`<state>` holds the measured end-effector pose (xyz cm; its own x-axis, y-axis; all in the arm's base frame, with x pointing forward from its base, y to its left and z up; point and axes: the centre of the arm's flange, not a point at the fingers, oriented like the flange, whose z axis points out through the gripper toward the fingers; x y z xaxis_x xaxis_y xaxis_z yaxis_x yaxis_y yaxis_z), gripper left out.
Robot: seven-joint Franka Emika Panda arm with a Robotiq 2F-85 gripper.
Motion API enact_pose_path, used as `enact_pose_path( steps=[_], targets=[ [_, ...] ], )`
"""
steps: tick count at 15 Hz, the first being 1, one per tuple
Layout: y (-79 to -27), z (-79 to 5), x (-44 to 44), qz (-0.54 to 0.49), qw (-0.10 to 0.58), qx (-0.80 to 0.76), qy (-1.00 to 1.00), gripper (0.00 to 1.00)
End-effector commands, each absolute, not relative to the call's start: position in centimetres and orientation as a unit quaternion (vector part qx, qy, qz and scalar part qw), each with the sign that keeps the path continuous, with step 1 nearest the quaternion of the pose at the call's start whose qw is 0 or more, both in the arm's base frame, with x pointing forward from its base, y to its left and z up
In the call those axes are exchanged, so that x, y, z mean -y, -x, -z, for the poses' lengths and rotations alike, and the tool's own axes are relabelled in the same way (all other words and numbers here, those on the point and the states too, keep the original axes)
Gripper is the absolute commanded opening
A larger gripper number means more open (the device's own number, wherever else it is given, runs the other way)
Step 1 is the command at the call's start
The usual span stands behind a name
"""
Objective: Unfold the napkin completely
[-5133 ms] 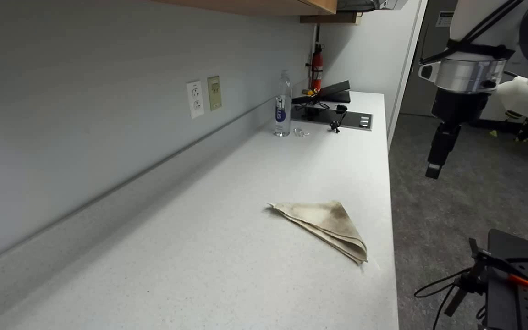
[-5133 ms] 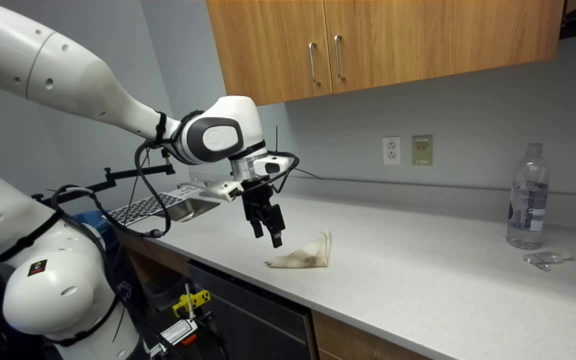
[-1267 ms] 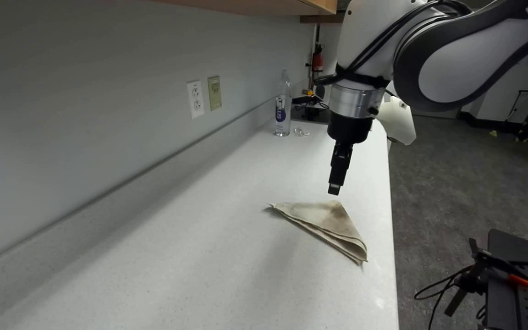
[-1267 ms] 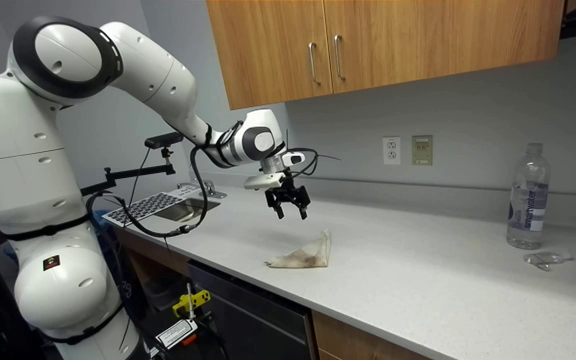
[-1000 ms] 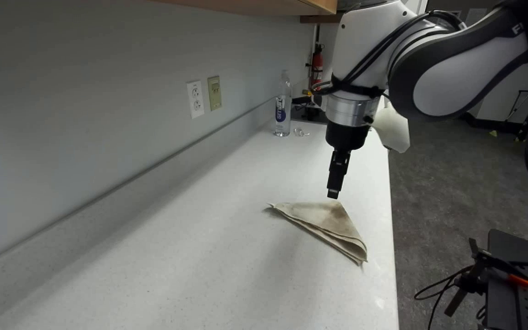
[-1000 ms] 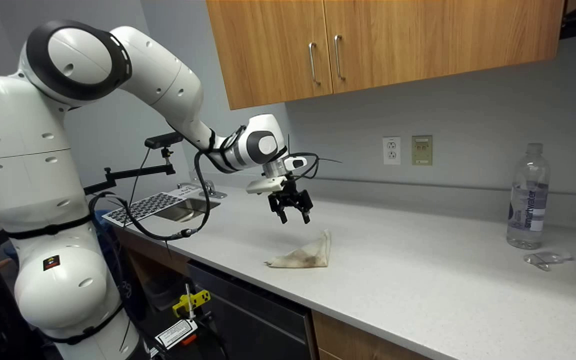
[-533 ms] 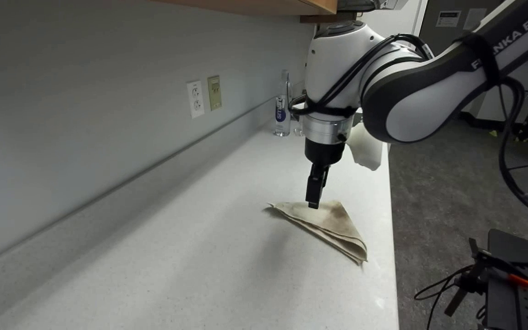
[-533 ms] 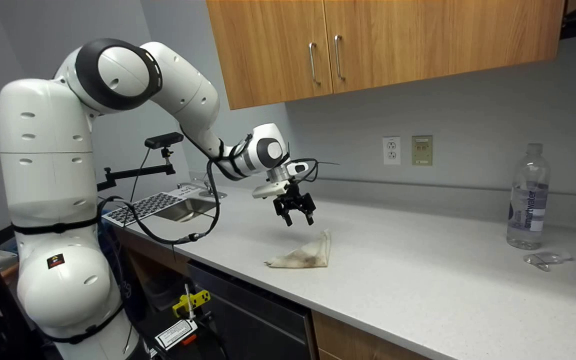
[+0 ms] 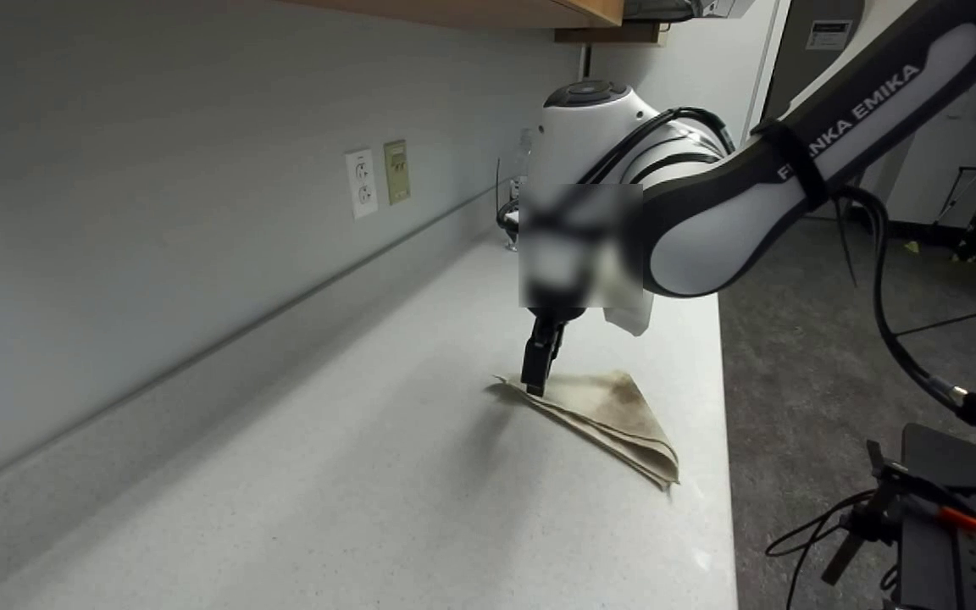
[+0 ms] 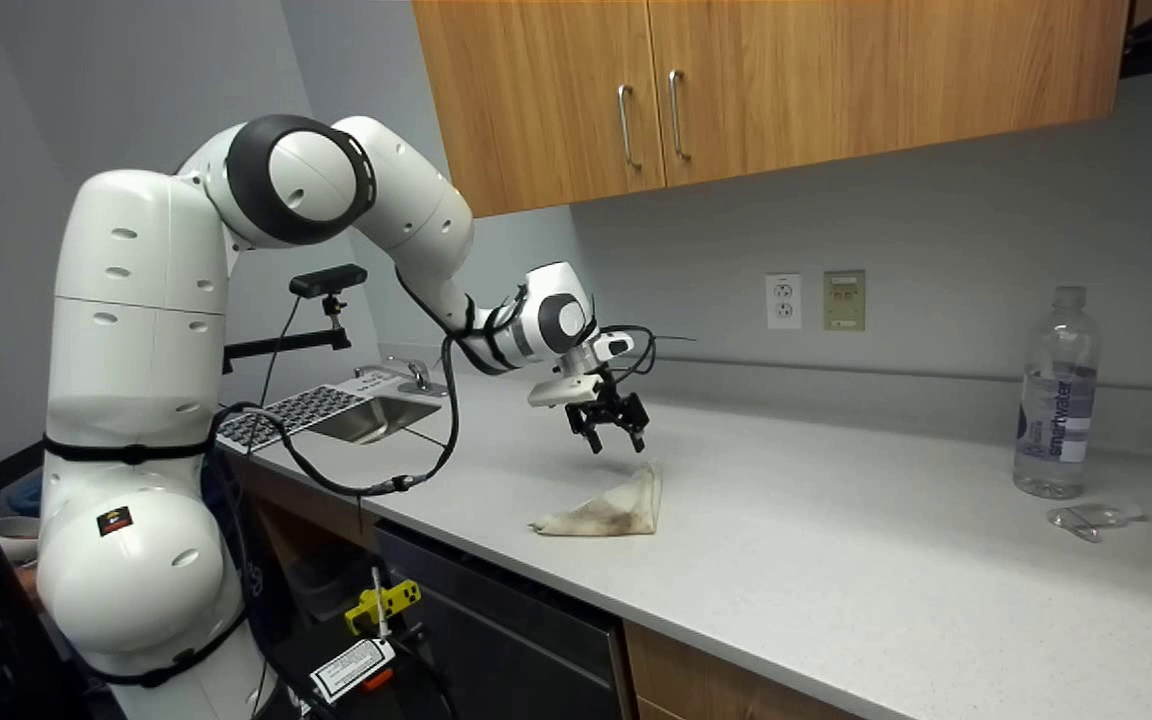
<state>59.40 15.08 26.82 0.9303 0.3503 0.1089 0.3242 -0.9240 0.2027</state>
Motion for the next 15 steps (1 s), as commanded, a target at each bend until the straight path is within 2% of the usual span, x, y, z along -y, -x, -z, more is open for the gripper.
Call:
enact_pose_path(
  steps=[1,8,14,15],
  targets=[
    [-62.3,-26.1,-13.9,-0.090,0.072,-0.188,-0.975,1.00],
    [-63.3,-24.3,-12.4,-0.083,0.003,-0.208,-0.974,0.93],
    [-63.4,-23.2,-11.9,-0.072,-0.016,-0.203,-0.976,0.88],
    [-63.5,-23.0,-11.8,-0.071,-0.017,-0.203,-0.977,0.84]
  ],
)
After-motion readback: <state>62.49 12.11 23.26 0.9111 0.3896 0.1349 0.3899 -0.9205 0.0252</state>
